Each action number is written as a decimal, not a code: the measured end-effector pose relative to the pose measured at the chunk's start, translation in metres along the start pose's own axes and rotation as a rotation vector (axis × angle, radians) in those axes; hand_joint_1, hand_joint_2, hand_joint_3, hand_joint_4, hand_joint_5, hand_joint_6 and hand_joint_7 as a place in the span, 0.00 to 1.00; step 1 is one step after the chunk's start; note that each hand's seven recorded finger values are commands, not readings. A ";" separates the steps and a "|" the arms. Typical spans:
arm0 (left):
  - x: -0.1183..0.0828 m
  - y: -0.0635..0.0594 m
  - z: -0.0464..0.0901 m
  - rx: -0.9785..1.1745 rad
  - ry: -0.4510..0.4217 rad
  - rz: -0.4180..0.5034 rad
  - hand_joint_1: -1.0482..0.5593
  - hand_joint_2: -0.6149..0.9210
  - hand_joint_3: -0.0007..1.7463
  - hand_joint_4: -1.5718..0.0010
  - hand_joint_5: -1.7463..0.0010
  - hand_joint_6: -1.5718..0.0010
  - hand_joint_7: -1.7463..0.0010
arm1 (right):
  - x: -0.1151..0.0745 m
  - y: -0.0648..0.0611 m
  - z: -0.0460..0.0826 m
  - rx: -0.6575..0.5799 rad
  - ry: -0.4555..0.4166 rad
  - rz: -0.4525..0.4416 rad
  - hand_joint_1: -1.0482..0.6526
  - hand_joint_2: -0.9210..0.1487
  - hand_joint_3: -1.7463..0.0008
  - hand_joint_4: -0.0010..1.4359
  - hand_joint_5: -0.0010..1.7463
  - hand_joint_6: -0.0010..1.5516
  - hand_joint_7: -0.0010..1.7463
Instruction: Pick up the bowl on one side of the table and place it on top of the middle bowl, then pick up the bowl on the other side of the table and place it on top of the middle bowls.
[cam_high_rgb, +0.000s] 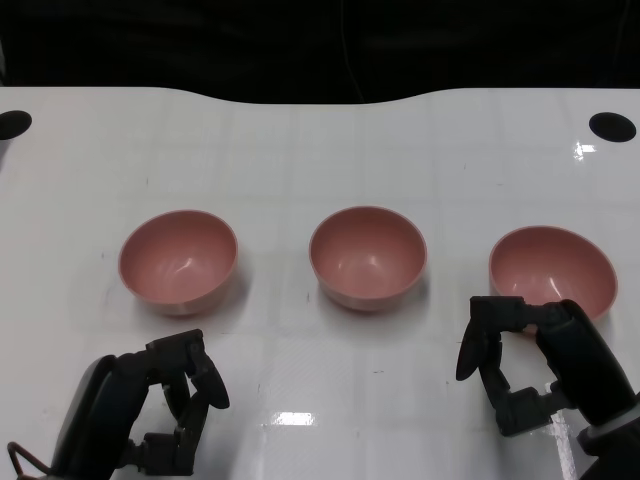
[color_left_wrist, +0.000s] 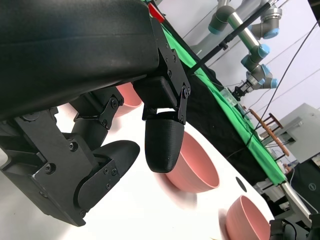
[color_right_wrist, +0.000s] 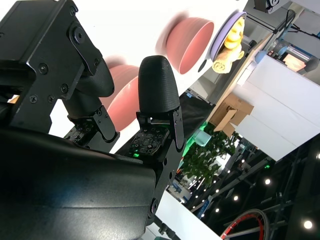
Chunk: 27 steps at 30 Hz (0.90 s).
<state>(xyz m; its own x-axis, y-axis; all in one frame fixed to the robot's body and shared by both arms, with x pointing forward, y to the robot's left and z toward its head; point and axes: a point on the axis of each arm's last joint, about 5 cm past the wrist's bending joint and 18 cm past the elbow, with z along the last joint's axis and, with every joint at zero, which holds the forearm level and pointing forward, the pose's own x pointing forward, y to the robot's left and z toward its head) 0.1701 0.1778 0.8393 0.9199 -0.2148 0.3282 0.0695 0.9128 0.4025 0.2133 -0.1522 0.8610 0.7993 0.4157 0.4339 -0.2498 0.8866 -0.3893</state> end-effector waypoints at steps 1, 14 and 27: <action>0.000 0.000 0.000 0.000 0.000 0.000 0.61 0.57 0.86 0.42 0.02 0.45 0.19 | 0.000 0.000 0.000 -0.001 0.000 0.000 0.76 0.81 0.00 0.70 1.00 0.62 0.78; 0.000 0.000 0.000 0.000 0.000 0.000 0.61 0.57 0.86 0.42 0.02 0.46 0.20 | 0.000 0.000 0.000 -0.002 -0.002 -0.001 0.77 0.80 0.00 0.70 1.00 0.62 0.77; 0.000 0.000 0.000 -0.039 0.005 0.113 0.55 0.87 0.29 0.53 0.39 0.48 0.65 | 0.002 0.000 0.002 -0.006 -0.020 -0.002 0.76 0.80 0.00 0.70 1.00 0.63 0.77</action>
<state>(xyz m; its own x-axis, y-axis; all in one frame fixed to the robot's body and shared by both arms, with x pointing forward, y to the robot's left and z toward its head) 0.1700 0.1781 0.8390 0.9246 -0.1079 0.3653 -0.0199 0.9440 0.3294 0.2139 -0.1509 0.8641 0.7888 0.4177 0.4509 -0.2444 0.8862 -0.3935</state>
